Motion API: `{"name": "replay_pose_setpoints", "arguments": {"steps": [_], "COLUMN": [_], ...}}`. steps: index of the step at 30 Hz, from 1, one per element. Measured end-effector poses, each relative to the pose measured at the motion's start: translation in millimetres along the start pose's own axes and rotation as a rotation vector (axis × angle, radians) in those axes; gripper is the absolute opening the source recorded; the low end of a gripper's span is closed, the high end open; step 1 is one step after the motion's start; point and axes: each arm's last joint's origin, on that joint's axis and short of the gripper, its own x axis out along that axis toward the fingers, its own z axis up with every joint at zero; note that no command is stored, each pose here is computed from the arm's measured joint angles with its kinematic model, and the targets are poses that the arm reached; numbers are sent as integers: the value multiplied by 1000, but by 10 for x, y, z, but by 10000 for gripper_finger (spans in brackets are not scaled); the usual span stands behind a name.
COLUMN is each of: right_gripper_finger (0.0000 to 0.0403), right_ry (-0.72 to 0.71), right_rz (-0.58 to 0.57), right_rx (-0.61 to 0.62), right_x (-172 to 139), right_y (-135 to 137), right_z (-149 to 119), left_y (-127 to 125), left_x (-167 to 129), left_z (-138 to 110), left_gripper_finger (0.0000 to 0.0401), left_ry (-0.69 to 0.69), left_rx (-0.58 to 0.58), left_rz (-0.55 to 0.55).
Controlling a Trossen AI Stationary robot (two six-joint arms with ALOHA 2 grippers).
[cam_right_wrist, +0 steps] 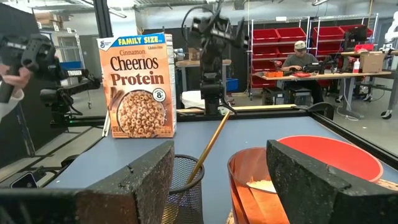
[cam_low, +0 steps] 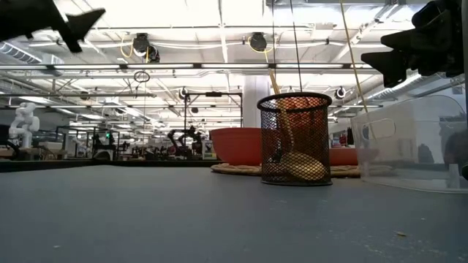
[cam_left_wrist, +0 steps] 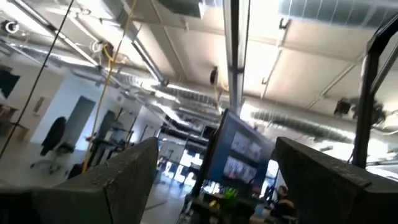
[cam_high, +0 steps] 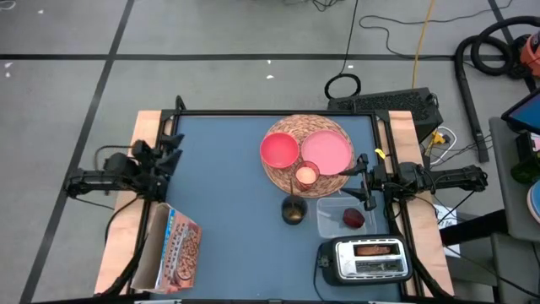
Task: Arrange a breakfast setting
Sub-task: Pour the cereal from the cereal box into the red bowl
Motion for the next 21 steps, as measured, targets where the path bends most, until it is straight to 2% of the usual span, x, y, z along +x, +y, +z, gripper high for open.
{"name": "replay_pose_setpoints", "arguments": {"steps": [5, 11, 19, 21], "right_gripper_finger": [247, 247, 247, 247], "right_ry": [0, 0, 0, 0], "right_rz": [0, 0, 0, 0], "right_rx": [0, 0, 0, 0], "right_x": [0, 0, 0, 0], "right_y": [0, 0, 0, 0], "right_z": [0, 0, 0, 0], "left_y": [-123, -272, -457, -503], "left_x": [213, 513, 840, 906], "left_z": [352, 696, 1208, 1309], "left_gripper_finger": [330, 330, 330, 330], "left_ry": [120, 421, 750, 832], "left_rx": [39, 57, -30, -85], "left_rz": [17, 80, 224, 253]}}
